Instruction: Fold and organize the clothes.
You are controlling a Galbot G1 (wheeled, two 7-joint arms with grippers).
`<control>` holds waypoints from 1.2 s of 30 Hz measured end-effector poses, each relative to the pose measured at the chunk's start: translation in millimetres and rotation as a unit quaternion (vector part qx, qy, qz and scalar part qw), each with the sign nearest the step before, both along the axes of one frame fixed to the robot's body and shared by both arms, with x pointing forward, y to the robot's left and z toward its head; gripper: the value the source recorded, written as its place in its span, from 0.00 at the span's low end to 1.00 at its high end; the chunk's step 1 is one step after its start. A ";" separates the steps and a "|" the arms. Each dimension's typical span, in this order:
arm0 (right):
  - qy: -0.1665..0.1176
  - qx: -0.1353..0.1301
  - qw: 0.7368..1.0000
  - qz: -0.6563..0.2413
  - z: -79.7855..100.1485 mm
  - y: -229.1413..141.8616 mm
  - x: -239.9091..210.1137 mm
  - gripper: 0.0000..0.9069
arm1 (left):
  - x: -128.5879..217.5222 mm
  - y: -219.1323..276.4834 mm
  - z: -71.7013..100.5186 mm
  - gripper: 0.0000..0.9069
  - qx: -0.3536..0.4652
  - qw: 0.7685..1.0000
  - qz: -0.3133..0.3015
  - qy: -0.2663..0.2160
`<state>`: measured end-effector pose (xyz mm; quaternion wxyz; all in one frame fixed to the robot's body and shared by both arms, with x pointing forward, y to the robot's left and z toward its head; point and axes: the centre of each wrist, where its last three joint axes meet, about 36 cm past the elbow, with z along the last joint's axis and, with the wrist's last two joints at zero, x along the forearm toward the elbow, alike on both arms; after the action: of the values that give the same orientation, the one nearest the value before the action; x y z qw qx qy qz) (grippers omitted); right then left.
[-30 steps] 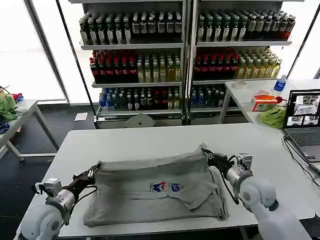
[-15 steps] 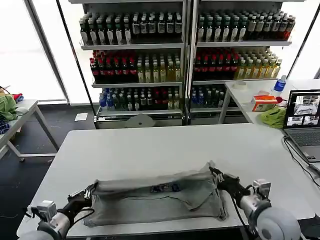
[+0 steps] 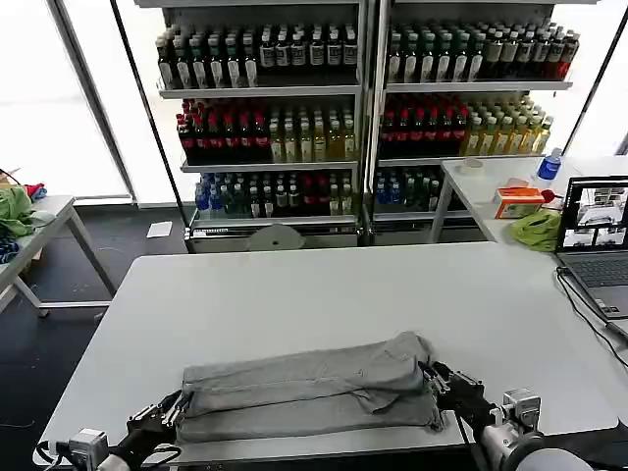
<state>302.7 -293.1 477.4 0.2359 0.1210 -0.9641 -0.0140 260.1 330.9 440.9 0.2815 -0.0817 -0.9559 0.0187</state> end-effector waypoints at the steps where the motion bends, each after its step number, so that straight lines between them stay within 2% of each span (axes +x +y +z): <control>1: -0.008 -0.005 1.000 -0.002 0.6 -0.8 0.7 1.00 | -0.9 1.2 0.7 1.00 0.001 1.000 0.001 -0.001; 5: -0.047 -0.011 0.999 -0.007 0.0 -2.7 5.2 1.00 | -4.8 6.8 4.0 1.00 0.009 1.000 0.011 -0.007; 10: -0.119 -0.023 0.992 -0.014 -3.3 -7.4 13.8 1.00 | -10.4 7.4 7.8 1.00 0.007 0.999 0.031 -0.027; 14: -0.160 -0.032 0.986 -0.027 -11.4 -12.3 22.6 1.00 | -14.9 1.9 2.9 1.00 -0.005 0.997 0.061 -0.046; 19: -0.183 -0.038 0.982 -0.042 -17.9 -18.8 30.8 1.00 | -19.6 -16.7 -6.6 1.00 -0.040 0.991 0.107 -0.064; 24: -0.190 -0.035 0.980 -0.052 -23.5 -24.2 35.6 1.00 | -23.6 -35.5 -19.9 1.00 -0.068 0.986 0.138 -0.066; 31: -0.193 -0.015 0.979 -0.068 -22.1 -29.7 40.9 1.00 | -20.9 -50.7 -34.8 1.00 -0.084 0.983 0.148 -0.069; 32: -0.192 -0.013 0.979 -0.069 -22.6 -30.7 41.5 1.00 | -20.2 -51.9 -37.0 0.99 -0.086 0.983 0.149 -0.068; 34: -0.191 -0.009 0.979 -0.072 -23.3 -32.6 42.9 1.00 | -18.8 -54.5 -41.9 0.88 -0.089 0.982 0.151 -0.067; 35: -0.190 -0.007 0.979 -0.073 -23.4 -33.2 43.4 1.00 | -18.8 -56.4 -44.7 0.70 -0.091 0.982 0.153 -0.065; 36: -0.190 -0.005 0.979 -0.073 -23.3 -33.5 43.5 1.00 | -18.7 -58.3 -47.2 0.64 -0.093 0.982 0.153 -0.063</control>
<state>346.2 -326.6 454.2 0.0478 0.0491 -0.9976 -0.0028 241.4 272.6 393.7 0.2057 0.0389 -0.9670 0.1456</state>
